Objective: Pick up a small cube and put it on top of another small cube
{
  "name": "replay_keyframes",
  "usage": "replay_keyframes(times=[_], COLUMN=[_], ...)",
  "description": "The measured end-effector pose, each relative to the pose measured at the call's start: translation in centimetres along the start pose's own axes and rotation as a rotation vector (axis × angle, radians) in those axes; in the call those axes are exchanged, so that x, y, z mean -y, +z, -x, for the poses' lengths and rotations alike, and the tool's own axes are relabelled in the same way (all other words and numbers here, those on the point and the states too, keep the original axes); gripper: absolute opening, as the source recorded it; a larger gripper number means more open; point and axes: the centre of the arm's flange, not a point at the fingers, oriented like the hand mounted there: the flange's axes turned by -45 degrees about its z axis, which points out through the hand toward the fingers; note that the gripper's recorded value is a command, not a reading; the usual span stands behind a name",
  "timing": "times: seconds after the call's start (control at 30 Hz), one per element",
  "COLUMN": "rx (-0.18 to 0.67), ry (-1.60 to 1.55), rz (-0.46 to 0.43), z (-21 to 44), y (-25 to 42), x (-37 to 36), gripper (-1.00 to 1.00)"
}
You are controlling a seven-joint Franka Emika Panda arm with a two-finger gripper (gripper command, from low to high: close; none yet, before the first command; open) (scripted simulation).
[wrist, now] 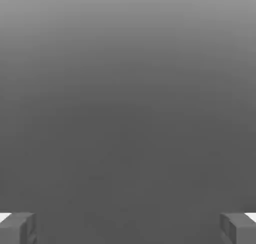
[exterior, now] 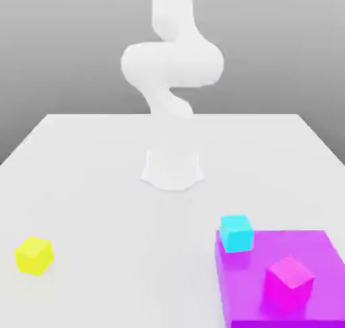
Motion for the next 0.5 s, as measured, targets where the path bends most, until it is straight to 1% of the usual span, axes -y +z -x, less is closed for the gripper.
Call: replay_keyframes(times=[0.27, 0.5], rx=[0.154, 0.273], ry=[0.295, 0.557], rz=[0.125, 0.234], z=[-2.1, -1.0], y=[11.9, 22.3], x=[-5.6, -12.2], gripper=[0.0, 0.0])
